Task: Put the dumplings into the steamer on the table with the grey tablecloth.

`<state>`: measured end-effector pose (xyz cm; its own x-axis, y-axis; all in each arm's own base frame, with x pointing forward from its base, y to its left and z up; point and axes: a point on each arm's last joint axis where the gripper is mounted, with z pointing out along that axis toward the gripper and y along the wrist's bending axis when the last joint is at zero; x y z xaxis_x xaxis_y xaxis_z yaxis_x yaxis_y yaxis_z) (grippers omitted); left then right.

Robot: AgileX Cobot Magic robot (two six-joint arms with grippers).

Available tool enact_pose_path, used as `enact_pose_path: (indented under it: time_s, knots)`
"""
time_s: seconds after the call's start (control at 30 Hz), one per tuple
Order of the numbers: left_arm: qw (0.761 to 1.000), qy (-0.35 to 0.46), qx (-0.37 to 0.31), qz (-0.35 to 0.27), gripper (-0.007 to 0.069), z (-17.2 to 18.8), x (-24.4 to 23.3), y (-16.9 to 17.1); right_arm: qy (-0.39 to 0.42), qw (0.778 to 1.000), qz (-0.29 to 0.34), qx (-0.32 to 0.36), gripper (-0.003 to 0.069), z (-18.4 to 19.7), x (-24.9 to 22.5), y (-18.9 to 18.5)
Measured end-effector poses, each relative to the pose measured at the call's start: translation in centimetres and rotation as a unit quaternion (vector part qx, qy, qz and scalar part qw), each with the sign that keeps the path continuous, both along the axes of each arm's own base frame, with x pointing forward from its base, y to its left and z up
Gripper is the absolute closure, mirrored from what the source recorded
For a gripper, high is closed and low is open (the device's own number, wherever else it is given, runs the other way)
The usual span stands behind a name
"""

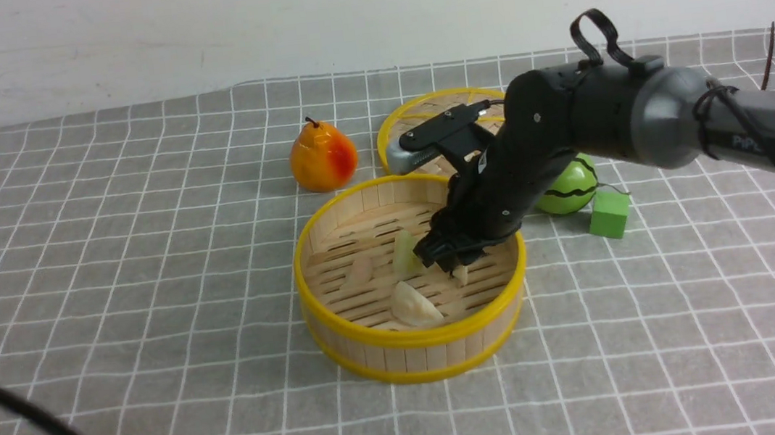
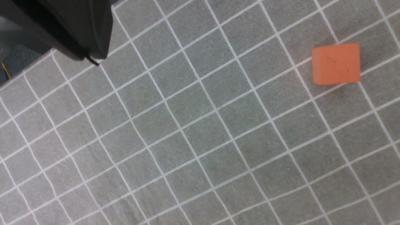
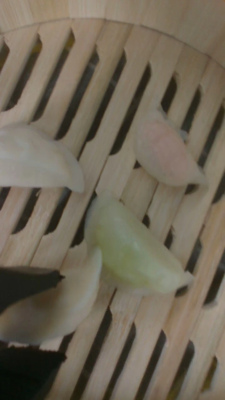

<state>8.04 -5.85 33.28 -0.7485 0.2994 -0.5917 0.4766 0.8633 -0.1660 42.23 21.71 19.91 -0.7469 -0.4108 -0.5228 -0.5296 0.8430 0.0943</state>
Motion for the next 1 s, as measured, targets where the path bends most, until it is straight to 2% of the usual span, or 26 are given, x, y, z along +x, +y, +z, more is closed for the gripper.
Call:
enact_pose_path:
  time_s: [0.03,0.1,0.23,0.3,0.33,0.37,0.43,0.47,0.5,0.57,0.63,0.67,1.0]
  knots:
    - [1.000,-0.009,-0.004,0.005,0.0621,-0.2,-0.3,0.3,0.002,1.000,-0.003,0.000,0.0305,0.2,0.0,0.0]
    - [0.998,-0.047,-0.022,0.026,0.0620,-0.5,-1.5,1.3,0.013,1.000,-0.012,-0.001,0.0228,0.9,-0.3,-0.2]
    - [0.990,-0.108,-0.063,0.069,0.0617,-0.8,-3.4,2.9,0.016,1.000,-0.013,0.004,0.0210,4.4,-1.5,-0.8]
    - [0.983,-0.137,-0.087,0.090,0.0615,-0.7,-4.3,3.6,0.005,1.000,-0.010,0.010,0.0244,7.0,-2.5,-1.2]
    - [0.977,-0.158,-0.100,0.101,0.0612,-0.6,-4.8,4.1,-0.008,1.000,-0.007,0.017,0.0288,9.4,-3.6,-1.7]
    - [0.974,-0.168,-0.109,0.106,0.0611,-0.5,-5.2,4.4,-0.012,1.000,-0.007,0.019,0.0313,10.0,-3.8,-1.8]
    - [0.966,-0.195,-0.124,0.116,0.0608,-0.2,-5.8,5.0,-0.034,0.999,-0.003,0.032,0.0407,13.0,-5.4,-2.5]
    - [0.962,-0.207,-0.129,0.120,0.0608,-0.1,-6.0,5.2,-0.051,0.998,0.000,0.044,0.0481,14.8,-6.6,-3.0]
    - [0.962,-0.208,-0.130,0.121,0.0608,-0.1,-6.1,5.2,-0.053,0.998,0.001,0.046,0.0481,15.0,-6.8,-3.1]
    - [0.960,-0.215,-0.130,0.124,0.0606,0.0,-6.2,5.4,-0.077,0.994,0.014,0.072,0.0623,16.8,-9.5,-4.0]
    - [0.960,-0.216,-0.130,0.125,0.0604,0.0,-6.2,5.4,-0.088,0.992,0.018,0.085,0.0656,17.3,-10.6,-4.4]
    - [0.960,-0.215,-0.130,0.125,0.0601,0.0,-6.2,5.4,-0.109,0.987,0.025,0.112,0.0678,18.0,-12.7,-5.0]
    - [0.959,-0.217,-0.129,0.125,0.0596,0.0,-6.2,5.4,-0.239,0.951,0.056,0.186,0.0678,19.0,-24.4,-10.1]
